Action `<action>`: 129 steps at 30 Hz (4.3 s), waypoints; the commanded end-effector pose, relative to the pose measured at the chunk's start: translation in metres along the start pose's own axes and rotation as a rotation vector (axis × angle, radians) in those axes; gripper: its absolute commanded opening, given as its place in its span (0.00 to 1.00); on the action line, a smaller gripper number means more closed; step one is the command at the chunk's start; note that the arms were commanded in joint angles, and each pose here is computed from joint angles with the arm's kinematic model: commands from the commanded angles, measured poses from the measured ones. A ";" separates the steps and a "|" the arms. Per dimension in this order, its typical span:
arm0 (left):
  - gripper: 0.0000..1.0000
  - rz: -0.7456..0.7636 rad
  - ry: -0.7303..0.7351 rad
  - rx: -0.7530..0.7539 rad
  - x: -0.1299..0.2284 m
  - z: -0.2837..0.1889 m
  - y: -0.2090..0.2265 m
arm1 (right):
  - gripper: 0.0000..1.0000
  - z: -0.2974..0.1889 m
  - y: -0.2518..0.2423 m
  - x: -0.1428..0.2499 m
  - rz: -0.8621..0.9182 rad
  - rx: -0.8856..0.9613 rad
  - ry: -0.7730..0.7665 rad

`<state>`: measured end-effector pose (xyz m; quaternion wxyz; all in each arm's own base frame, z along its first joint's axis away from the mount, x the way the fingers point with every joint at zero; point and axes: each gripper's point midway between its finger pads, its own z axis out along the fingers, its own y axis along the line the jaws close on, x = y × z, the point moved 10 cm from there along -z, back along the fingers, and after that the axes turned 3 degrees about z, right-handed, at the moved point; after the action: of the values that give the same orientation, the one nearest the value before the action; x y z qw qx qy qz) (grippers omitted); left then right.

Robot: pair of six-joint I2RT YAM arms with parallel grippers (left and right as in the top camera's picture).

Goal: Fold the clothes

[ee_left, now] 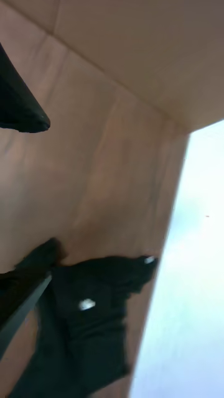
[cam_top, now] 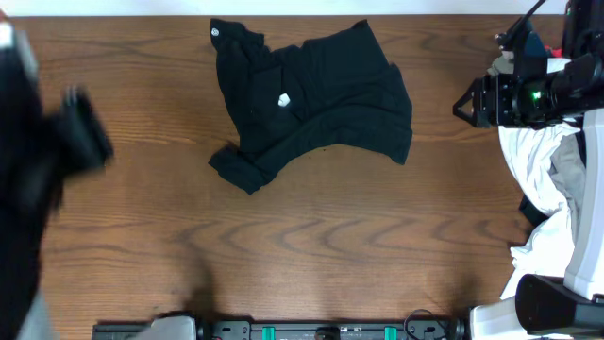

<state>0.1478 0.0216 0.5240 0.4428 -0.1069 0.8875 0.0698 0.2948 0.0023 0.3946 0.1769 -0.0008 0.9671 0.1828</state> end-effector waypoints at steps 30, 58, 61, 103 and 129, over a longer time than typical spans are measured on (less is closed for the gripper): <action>0.69 0.044 1.112 0.536 0.196 0.378 -0.106 | 0.72 0.229 -0.058 0.029 0.204 0.005 -0.051; 0.06 0.052 1.007 0.421 0.161 0.336 -0.076 | 0.63 0.316 -0.056 0.033 0.198 -0.102 0.020; 0.06 0.055 0.955 0.424 0.150 0.322 -0.074 | 0.74 0.327 -0.055 0.036 0.223 -0.085 0.033; 0.35 0.060 1.188 0.339 0.160 0.270 -0.055 | 0.54 0.164 -0.097 0.097 0.254 0.491 0.239; 0.54 0.658 0.507 0.477 0.150 0.338 -0.211 | 0.45 0.229 -0.044 0.056 0.143 0.024 0.095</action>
<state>0.3661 -0.1187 0.2117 0.1811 0.2305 0.9510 -0.0982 0.3204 0.0354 0.1790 0.1519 0.0574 0.9711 0.1749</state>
